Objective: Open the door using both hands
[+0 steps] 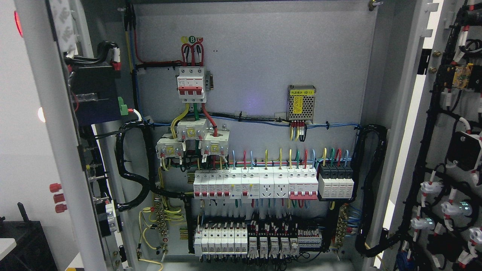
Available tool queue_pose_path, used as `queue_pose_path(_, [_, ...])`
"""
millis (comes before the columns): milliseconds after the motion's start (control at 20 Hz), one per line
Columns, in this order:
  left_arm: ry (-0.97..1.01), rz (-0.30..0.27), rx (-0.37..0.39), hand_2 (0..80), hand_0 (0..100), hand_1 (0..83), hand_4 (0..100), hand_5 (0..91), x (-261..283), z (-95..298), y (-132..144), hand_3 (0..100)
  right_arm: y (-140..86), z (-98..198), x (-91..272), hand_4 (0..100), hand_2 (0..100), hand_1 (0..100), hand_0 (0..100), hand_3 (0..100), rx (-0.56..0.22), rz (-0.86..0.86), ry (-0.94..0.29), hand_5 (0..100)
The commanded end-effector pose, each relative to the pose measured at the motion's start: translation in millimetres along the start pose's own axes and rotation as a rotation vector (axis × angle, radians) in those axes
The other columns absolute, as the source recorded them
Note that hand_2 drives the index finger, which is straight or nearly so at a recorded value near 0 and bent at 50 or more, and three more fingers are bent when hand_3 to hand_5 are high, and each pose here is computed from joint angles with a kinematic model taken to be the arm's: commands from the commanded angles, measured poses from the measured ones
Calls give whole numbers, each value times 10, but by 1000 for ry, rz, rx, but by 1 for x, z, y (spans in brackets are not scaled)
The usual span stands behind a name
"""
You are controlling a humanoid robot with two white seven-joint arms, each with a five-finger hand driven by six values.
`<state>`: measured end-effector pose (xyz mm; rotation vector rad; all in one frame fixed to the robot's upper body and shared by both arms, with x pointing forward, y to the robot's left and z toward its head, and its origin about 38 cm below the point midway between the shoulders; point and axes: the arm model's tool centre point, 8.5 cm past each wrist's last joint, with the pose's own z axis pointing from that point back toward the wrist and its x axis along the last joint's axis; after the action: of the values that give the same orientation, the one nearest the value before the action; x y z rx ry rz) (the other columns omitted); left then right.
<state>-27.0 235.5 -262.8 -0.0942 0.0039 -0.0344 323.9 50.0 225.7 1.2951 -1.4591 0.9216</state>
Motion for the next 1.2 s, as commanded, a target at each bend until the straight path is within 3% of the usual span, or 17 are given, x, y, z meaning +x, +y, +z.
queue_pose_path(0, [-13, -2, 2, 0, 0, 0, 44, 0, 5, 0, 1, 0, 21, -26, -2, 0, 0, 0, 0, 0, 41, 2, -13, 0])
queue_pose_path(1152, [-13, -2, 2, 0, 0, 0, 44, 0, 5, 0, 1, 0, 38, -50, -15, 0, 0, 0, 0, 0, 70, 64, 43, 0])
